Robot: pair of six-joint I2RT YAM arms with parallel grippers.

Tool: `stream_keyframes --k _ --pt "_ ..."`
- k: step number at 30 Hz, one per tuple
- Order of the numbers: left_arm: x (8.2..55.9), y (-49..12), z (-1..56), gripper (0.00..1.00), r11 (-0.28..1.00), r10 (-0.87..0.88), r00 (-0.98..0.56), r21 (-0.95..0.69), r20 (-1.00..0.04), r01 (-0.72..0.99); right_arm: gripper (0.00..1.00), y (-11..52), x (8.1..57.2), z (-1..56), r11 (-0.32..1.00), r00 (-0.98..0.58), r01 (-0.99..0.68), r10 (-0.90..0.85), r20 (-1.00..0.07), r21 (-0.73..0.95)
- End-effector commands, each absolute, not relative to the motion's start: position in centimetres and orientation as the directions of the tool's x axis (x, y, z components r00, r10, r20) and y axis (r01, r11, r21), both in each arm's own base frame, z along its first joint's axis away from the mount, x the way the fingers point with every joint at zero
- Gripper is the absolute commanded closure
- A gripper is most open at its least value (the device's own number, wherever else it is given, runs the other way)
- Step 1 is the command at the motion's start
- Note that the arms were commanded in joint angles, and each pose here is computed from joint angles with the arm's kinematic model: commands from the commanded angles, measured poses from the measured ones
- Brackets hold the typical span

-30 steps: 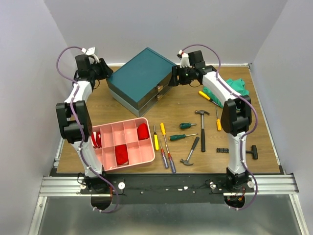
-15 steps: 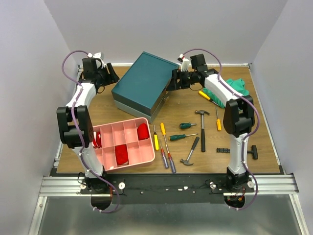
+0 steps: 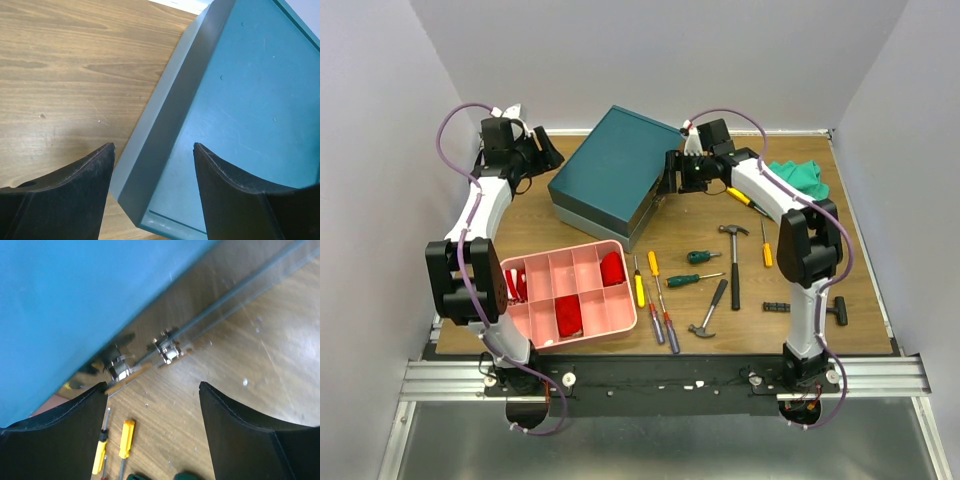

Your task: Sort the tools into containers

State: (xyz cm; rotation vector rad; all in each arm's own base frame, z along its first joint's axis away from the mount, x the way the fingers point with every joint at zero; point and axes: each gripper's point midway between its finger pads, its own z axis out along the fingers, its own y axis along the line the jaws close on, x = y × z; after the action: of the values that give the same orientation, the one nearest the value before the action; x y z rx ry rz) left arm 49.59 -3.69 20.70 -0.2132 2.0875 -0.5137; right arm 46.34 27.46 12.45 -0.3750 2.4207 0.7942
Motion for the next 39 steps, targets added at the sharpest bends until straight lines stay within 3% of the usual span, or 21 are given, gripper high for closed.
stream_keyframes --k 1,9,17,26,34,39 --pt "48.4 -4.4 21.5 0.26 0.884 -0.374 -0.539 -0.466 -0.755 0.038 0.2 24.7 45.4 12.2 0.865 -0.826 -0.303 -0.03 -0.563 0.399" --pt "46.3 -5.2 22.8 0.24 0.881 -0.36 -0.538 -0.467 -0.762 0.072 0.2 26.8 45.7 17.1 0.794 -0.804 -0.316 0.067 -0.591 0.519" --pt "43.3 -6.3 21.2 0.23 0.887 -0.317 -0.587 -0.452 -0.745 0.096 0.21 27.2 46.5 16.1 0.8 -0.832 -0.238 0.124 -0.541 0.551" --pt "40.1 -6.9 20.0 0.23 0.908 -0.241 -0.626 -0.4 -0.742 0.125 0.22 25.0 47.2 12.0 0.884 -0.853 -0.112 0.149 -0.501 0.454" --pt "36.8 -8.7 20.9 0.23 0.874 -0.059 -0.571 -0.319 -0.819 0.366 0.23 24.4 47.7 10.7 0.919 -0.842 -0.125 0.101 -0.53 0.374" --pt "36.5 -10.3 20.2 0.26 0.84 -0.017 -0.591 -0.332 -0.807 0.429 0.23 21.0 47.7 9.2 0.972 -0.838 -0.081 0.053 -0.543 0.22"
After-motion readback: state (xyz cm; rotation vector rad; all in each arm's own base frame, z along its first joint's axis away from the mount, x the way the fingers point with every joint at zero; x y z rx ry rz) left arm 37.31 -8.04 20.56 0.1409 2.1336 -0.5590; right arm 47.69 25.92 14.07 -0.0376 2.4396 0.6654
